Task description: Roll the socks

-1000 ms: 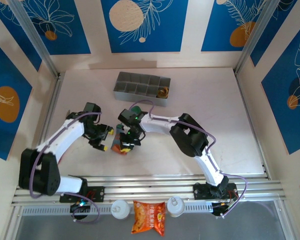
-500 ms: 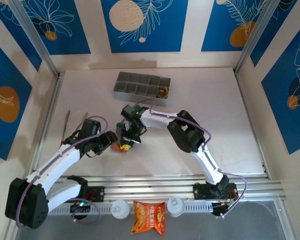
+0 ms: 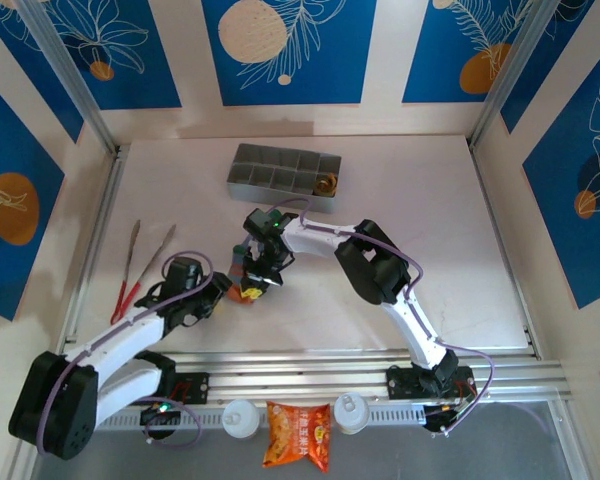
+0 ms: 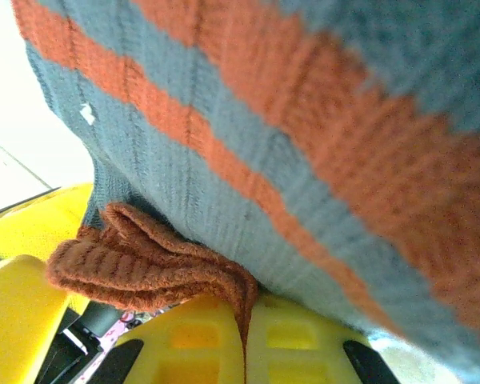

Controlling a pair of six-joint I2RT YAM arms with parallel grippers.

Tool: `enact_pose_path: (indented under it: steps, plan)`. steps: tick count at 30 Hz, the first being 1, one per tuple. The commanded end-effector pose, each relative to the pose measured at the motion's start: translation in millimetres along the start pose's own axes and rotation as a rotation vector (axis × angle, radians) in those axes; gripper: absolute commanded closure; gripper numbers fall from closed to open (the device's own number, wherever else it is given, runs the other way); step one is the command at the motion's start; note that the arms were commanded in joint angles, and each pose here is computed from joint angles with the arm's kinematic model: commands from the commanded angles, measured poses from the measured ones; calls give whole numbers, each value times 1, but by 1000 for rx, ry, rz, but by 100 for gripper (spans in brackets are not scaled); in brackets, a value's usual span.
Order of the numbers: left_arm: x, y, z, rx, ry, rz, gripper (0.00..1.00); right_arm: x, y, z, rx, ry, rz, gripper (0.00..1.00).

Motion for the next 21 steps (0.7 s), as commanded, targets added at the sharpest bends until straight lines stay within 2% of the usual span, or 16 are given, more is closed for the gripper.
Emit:
enact_pose_path:
  steps: [1, 8, 17, 19, 21]
  plan:
    - [6, -16, -1, -69, -34, 28, 46, 11, -56, -23, -138, 36, -168, 100]
    - [1, -11, -6, -25, -6, 23, 54, 11, -55, -23, -132, 34, -168, 100]
    - [-4, -6, -19, 9, 24, 9, 54, 12, -54, -23, -124, 38, -170, 100]
    - [-7, -3, -26, 35, 47, 11, 60, 12, -55, -24, -125, 41, -172, 100]
    - [-11, 6, -30, 91, 71, 24, 75, 12, -55, -24, -124, 41, -171, 100]
Point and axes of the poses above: each hand's point on the last joint's axis, 136 mm out from that joint toward the fingers, its own z axis back along the fingers, its own y axis along the line the jaws close on, x = y × z, the point moved 1 cm from there along z, back along the fingers, and after that the axes turned 8 degrees about -z, right-handed, at the moved point
